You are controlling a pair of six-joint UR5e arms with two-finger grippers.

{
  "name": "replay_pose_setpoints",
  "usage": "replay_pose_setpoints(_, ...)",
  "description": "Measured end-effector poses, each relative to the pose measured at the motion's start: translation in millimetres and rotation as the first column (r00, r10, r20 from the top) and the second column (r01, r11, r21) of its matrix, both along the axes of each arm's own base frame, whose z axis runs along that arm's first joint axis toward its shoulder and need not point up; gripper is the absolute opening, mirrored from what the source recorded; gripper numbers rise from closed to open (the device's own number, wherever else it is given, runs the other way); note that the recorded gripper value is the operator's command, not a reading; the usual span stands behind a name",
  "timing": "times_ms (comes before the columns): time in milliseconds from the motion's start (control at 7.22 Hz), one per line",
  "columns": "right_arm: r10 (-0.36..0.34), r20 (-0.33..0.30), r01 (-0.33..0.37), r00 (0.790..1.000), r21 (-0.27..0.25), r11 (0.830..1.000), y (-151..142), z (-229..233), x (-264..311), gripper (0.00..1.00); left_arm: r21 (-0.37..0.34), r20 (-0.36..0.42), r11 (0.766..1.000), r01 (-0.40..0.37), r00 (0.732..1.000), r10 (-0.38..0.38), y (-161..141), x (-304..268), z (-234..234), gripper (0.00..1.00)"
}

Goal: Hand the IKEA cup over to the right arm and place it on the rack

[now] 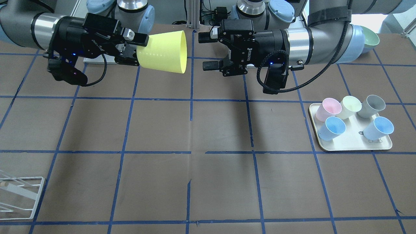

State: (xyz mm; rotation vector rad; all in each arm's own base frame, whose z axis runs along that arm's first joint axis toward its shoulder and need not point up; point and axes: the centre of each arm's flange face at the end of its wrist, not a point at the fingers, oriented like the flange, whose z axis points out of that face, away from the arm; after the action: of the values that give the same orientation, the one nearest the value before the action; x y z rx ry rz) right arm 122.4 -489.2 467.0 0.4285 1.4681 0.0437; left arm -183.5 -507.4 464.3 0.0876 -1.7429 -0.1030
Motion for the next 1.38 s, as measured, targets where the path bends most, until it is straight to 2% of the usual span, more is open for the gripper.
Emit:
replay_pose_setpoints(138, -0.027, -0.004, 0.027, 1.0, 0.004, 1.0, -3.3, 0.3, -14.5, 0.09, 0.006, 0.092, 1.0, 0.016, 0.996, -0.017, -4.5, 2.7, 2.7, 0.98)
replay_pose_setpoints(277, -0.037, -0.041, 0.037, 0.998, 0.014, 0.999, -5.1, -0.2, -28.4, 0.07, 0.009, 0.222, 1.0, 0.021, 0.975, -0.023, -8.6, 7.5, 2.7, 1.0)
replay_pose_setpoints(415, -0.016, -0.135, 0.02, 0.991, 0.022, 1.0, -5.4, 0.7, -40.8, 0.07, 0.005, 0.35, 1.0, 0.012, 0.937, -0.012, -11.6, 13.2, 2.2, 1.0)
replay_pose_setpoints(554, 0.024, -0.269, -0.018, 0.963, 0.028, 0.999, -5.1, 6.5, -51.5, 0.07, -0.009, 0.449, 1.0, 0.006, 0.894, -0.001, -12.4, 18.1, 1.8, 1.0)
replay_pose_setpoints(692, 0.07, -0.426, -0.062, 0.902, 0.034, 0.998, -4.2, 15.2, -62.4, 0.06, -0.029, 0.551, 1.0, 0.006, 0.834, 0.011, -12.7, 24.2, 2.3, 1.0)
replay_pose_setpoints(831, 0.105, -0.582, -0.103, 0.807, 0.036, 0.994, -3.7, 23.4, -73.7, 0.04, -0.05, 0.662, 0.999, 0.009, 0.749, 0.027, -13.6, 31.5, 7.9, 1.0)
replay_pose_setpoints(969, 0.123, -0.729, -0.14, 0.674, 0.037, 0.989, -3.7, 27.0, -86.4, 0.04, -0.07, 0.758, 0.997, 0.02, 0.651, 0.041, -15.1, 37.5, 16.1, 1.0)
replay_pose_setpoints(1108, 0.131, -0.837, -0.17, 0.531, 0.046, 0.984, -3.7, 26.6, -99.3, 0.05, -0.082, 0.839, 0.996, 0.041, 0.542, 0.047, -15.8, 41.0, 21.8, 1.0)
replay_pose_setpoints(1246, 0.134, -0.908, -0.211, 0.398, 0.051, 0.976, -4.1, 25.1, -111.2, 0.06, -0.086, 0.903, 0.994, 0.067, 0.427, 0.049, -14.8, 40.5, 23.4, 1.0)
replay_pose_setpoints(1385, 0.121, -0.956, -0.27, 0.269, 0.046, 0.962, -5.9, 24.5, -122.5, 0.06, -0.079, 0.945, 0.994, 0.081, 0.323, 0.049, -13.2, 37.3, 20.7, 1.0)
